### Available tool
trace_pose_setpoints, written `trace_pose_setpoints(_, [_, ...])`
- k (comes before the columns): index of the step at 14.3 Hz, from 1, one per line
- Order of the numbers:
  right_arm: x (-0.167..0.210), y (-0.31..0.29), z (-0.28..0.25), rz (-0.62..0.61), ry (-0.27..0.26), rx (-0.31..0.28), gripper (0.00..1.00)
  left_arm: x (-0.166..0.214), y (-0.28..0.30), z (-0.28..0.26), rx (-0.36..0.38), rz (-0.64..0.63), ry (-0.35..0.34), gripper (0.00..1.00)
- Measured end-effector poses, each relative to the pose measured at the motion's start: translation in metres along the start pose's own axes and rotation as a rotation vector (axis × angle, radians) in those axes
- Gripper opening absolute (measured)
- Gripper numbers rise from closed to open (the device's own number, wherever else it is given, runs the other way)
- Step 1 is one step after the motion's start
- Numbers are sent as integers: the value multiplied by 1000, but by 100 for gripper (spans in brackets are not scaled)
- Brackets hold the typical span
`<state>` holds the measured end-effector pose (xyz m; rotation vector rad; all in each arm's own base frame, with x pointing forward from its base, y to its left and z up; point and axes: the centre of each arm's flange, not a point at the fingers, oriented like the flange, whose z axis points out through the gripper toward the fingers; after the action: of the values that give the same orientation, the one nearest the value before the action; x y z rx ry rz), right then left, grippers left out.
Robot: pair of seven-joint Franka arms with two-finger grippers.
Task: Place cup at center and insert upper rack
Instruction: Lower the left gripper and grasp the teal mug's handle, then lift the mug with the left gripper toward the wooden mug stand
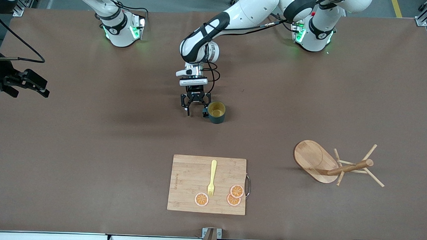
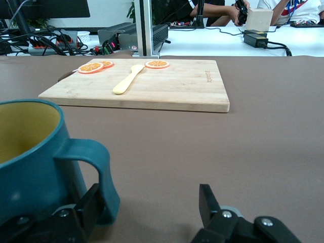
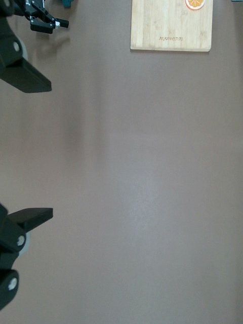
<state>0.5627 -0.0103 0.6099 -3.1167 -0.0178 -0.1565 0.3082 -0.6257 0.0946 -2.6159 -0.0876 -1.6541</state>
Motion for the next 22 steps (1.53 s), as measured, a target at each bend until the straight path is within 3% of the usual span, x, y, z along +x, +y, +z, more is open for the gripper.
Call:
trace_pose_setpoints(2, [0, 0, 0, 0, 0, 0, 100, -2, -1, 3, 4, 3, -1, 80])
trace_pose_setpoints(5, [0, 0, 0, 0, 1, 0, 100, -2, -2, 4, 6, 0, -1, 48])
trace_pose_setpoints(8, [0, 2, 0, 3, 1, 0, 100, -1, -1, 4, 5, -31, 0, 34])
trace_pose_setpoints(10, [0, 2, 0, 3, 1, 0, 100, -1, -1, 4, 5, -74, 1, 10])
trace_pose_setpoints(11, [0, 2, 0, 3, 1, 0, 100, 0, 0, 4, 4, -90, 0, 5])
trace_pose_setpoints(17, [0, 7, 0, 12, 1, -1, 100, 22, 12, 2, 34, -129, -66, 5])
trace_pose_setpoints(22, [1, 19, -2, 34, 17, -4, 100, 109, 30, -3, 105, -138, -233, 5])
